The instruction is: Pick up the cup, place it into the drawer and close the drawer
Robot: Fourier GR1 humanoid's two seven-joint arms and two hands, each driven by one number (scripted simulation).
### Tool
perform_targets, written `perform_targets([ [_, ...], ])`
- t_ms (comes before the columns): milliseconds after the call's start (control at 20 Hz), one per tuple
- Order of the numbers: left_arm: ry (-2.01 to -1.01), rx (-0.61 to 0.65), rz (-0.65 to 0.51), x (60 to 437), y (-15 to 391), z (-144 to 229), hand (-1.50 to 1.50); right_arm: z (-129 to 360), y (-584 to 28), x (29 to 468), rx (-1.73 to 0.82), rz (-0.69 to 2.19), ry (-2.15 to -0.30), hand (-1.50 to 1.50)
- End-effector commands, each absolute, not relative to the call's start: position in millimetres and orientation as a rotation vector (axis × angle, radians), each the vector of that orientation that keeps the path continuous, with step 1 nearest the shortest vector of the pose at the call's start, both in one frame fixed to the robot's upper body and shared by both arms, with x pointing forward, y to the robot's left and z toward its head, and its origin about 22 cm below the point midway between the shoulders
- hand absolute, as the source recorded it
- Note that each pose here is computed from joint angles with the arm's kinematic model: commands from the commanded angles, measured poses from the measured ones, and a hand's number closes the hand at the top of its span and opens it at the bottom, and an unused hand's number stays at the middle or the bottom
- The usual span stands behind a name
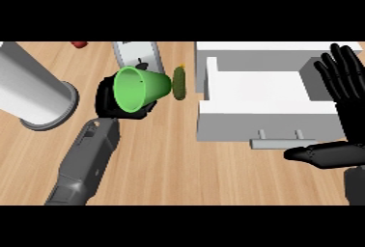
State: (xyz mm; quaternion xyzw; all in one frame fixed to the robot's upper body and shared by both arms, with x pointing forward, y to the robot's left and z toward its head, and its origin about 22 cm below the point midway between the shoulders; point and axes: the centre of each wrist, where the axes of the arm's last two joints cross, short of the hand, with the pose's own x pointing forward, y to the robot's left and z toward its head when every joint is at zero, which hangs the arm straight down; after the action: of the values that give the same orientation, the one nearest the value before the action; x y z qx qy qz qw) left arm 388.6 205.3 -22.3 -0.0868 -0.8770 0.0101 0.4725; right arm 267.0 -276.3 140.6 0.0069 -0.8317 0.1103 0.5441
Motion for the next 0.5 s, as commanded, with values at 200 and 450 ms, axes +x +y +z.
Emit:
perform_targets([
  [200, -2.176, -0.325, -0.119, 420.7, 131.5, 98.7, 1.50, 132.4, -281.0, 273.4, -0.002, 0.241, -1.980, -1.50],
  [450, -2.155, -0.250, -0.139, 423.6, 85.9, 151.2, 1.50, 131.5, -284.1, 272.5, -0.012, 0.241, -1.983, -1.50],
])
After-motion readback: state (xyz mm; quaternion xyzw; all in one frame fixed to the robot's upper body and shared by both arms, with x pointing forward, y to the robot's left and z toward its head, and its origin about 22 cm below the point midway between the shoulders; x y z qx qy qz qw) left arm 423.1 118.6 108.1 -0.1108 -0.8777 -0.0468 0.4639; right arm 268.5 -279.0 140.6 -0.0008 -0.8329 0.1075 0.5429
